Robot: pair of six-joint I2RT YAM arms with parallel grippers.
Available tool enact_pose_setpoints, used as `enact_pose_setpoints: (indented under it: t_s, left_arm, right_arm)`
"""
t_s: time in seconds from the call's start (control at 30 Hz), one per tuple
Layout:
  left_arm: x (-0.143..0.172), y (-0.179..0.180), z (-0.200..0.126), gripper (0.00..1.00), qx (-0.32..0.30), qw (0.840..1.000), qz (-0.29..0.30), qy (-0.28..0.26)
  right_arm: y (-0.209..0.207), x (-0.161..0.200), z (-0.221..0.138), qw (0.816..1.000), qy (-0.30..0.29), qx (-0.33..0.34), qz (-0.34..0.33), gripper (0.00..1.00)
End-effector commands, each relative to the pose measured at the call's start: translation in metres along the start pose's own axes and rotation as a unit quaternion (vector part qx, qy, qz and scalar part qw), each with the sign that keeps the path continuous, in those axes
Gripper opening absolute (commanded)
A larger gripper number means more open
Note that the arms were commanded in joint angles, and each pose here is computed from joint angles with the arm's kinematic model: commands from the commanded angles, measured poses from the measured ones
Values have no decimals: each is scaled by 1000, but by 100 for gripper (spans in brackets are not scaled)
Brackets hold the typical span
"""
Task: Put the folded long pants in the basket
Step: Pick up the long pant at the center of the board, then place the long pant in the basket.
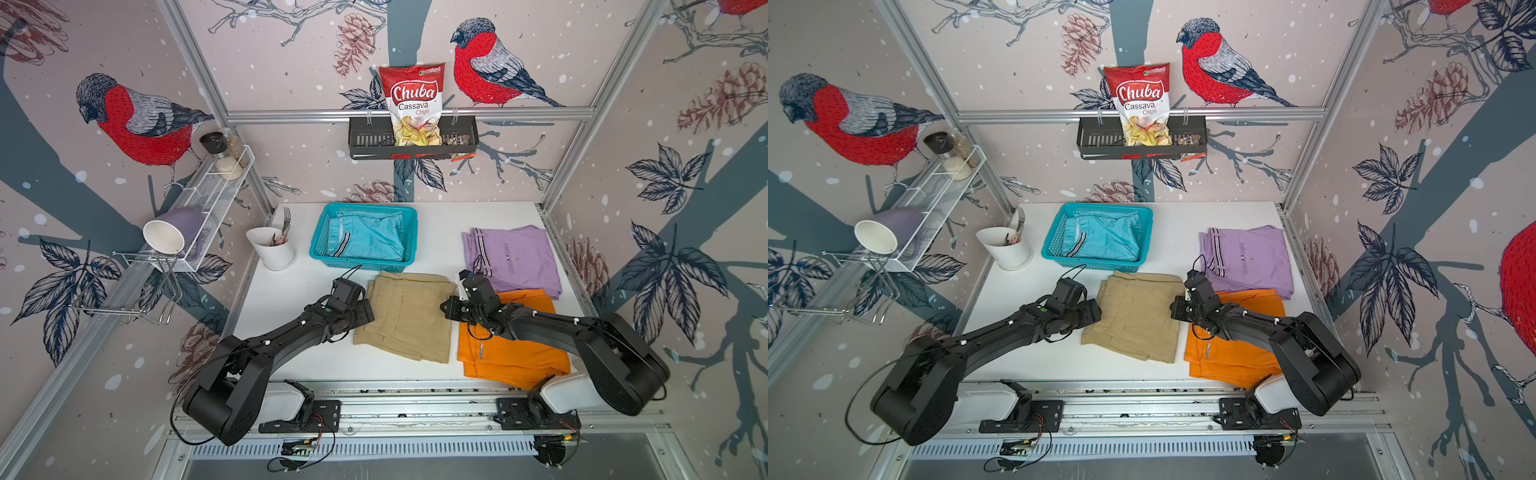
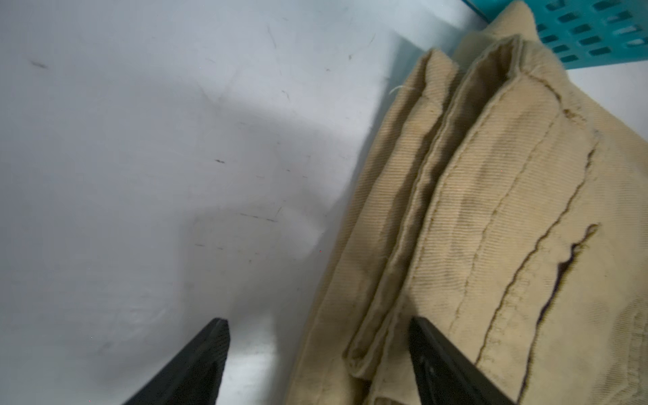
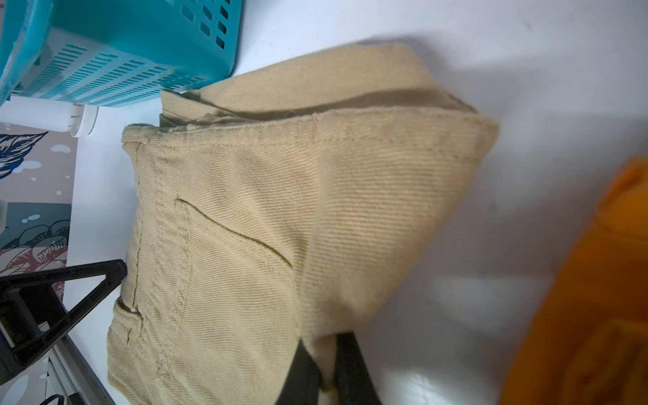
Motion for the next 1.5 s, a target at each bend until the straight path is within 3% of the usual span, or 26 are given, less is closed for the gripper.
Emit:
enact_pose_setpoints:
  t_s: [0.0, 0.13, 0.2, 0.27, 0.4, 0.43, 0.73, 0.93, 1.13, 1.23, 1.47]
  left_arm:
    - [-6, -7, 3, 83, 23, 1000, 12, -9]
    - [-2, -8, 12, 78, 22, 1000, 14, 12]
    - [0, -8, 17, 69, 18, 999, 15, 23]
    - [1, -8, 20, 53, 18, 999, 14, 30]
    - [-1, -6, 19, 5, 4, 999, 14, 29]
    - [-2, -6, 17, 0, 1, 1000, 14, 26]
    - [-8, -9, -41, 0, 47, 997, -10, -52]
    - [-30, -27, -125, 0, 127, 982, -4, -143]
    - [-75, -51, -211, 0, 154, 959, -11, -238]
    - [-106, -73, -220, 0, 155, 959, -5, -238]
    - [-187, -82, -173, 0, 134, 972, -40, -187]
  right_arm:
    - [14, -3, 3, 1000, -3, -17, -11, 0]
    - [21, -2, 9, 1000, 0, -11, -18, 0]
    - [25, -3, 13, 1000, 3, -10, -21, 0]
    - [27, -3, 15, 1000, 5, -10, -22, 0]
    - [32, -3, 17, 1000, 5, -11, -27, 0]
    - [33, -3, 17, 1000, 4, -12, -28, 0]
    - [75, 9, -29, 997, -39, -35, -60, 0]
    - [120, -4, -89, 987, -90, -107, -77, 0]
    - [157, -53, -126, 974, -143, -158, -75, 0]
    - [170, -86, -128, 971, -149, -175, -72, 0]
    - [178, -160, -103, 971, -170, -153, -67, 0]
Point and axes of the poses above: each gripper's point midway between its finger pads, its own z axis out along the fingers, its own y axis along the line the jaws close on, x = y × z, the point moved 6 cm from there along -z, back along the fingers, and after that the axes turned 5 degrees about z, right-handed, at the moved point
